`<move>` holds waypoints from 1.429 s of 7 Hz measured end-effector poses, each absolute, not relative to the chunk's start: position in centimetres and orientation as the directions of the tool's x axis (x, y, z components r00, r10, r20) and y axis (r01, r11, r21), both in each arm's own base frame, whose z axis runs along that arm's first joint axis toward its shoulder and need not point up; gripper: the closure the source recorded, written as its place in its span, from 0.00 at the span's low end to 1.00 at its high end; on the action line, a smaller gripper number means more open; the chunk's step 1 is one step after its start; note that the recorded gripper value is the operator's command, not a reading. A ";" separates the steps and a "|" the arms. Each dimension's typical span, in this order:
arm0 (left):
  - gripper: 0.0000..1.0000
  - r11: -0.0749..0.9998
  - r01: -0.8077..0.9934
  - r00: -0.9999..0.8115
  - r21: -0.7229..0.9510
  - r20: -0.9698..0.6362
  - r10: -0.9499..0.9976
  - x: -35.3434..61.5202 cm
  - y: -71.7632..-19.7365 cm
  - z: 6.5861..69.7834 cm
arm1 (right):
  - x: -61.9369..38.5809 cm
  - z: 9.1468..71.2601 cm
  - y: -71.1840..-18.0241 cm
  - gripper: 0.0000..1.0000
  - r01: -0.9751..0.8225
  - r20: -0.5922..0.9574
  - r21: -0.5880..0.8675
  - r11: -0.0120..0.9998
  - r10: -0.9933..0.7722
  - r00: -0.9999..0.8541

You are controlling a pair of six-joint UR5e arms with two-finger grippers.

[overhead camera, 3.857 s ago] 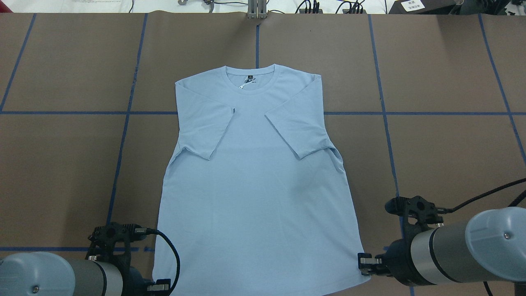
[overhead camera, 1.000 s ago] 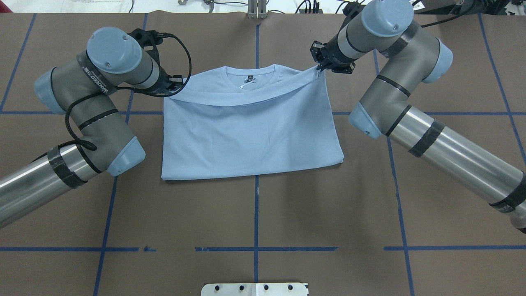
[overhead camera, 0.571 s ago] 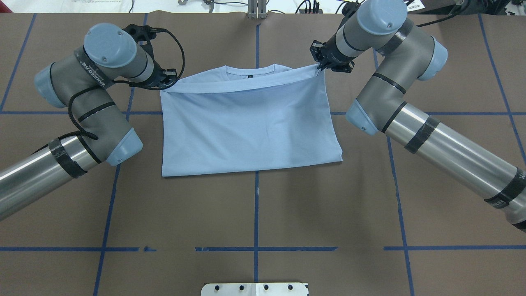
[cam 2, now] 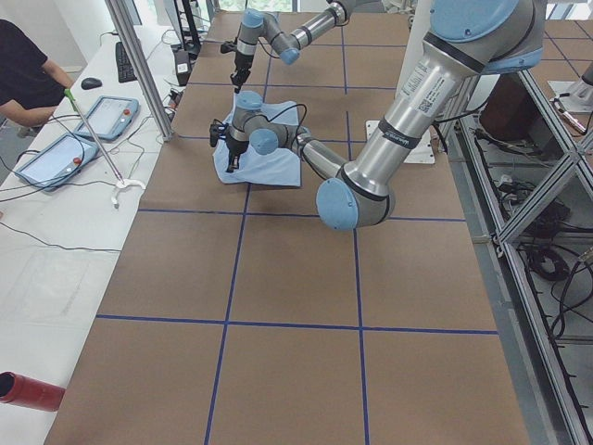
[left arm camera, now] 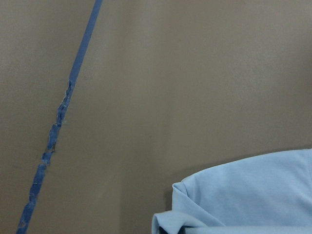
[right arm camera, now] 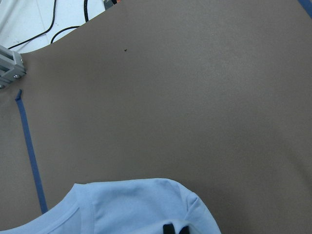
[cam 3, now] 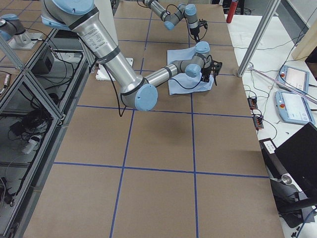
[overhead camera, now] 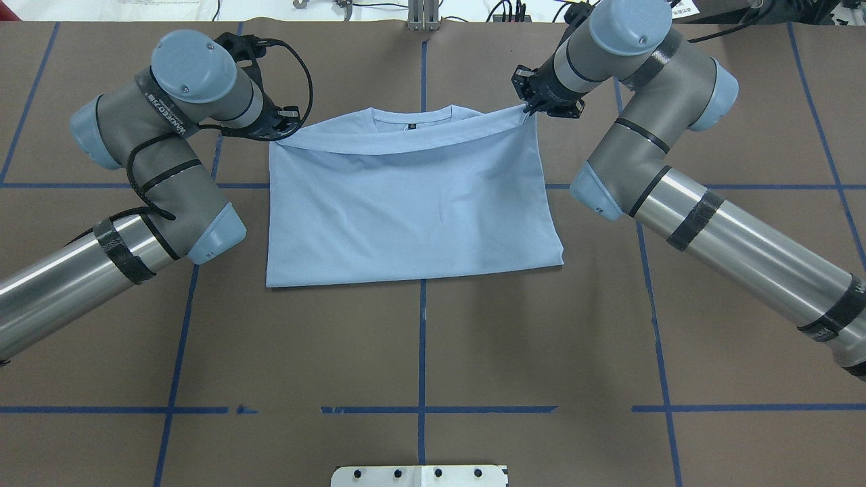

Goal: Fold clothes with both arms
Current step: 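Open both grippers to release the hem and raise the right gripper, then lower the right gripper to the folded shirt's side edge and grasp it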

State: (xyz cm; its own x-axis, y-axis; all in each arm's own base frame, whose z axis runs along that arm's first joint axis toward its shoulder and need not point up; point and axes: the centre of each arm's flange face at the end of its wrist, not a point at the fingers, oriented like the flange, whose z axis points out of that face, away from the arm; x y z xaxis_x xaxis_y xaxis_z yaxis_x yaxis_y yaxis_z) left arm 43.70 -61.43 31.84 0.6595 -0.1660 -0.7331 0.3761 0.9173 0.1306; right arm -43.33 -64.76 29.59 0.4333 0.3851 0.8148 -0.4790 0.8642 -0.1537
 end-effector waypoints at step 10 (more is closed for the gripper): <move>0.01 0.903 0.419 0.610 0.092 -0.765 -0.205 44.1 -61.4 28.9 | -43.5 32.9 -53.5 0.02 -0.391 0.848 -0.139 0.910 0.313 0.427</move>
State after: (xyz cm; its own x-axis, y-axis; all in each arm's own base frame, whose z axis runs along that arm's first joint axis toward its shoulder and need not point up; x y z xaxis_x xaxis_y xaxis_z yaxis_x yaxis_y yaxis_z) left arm 44.10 -61.36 28.93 0.6099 -0.2051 -0.7655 0.4188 0.9035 0.0916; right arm -43.50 -53.47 32.92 0.4272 0.3128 0.8483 -0.3907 0.9100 -0.1388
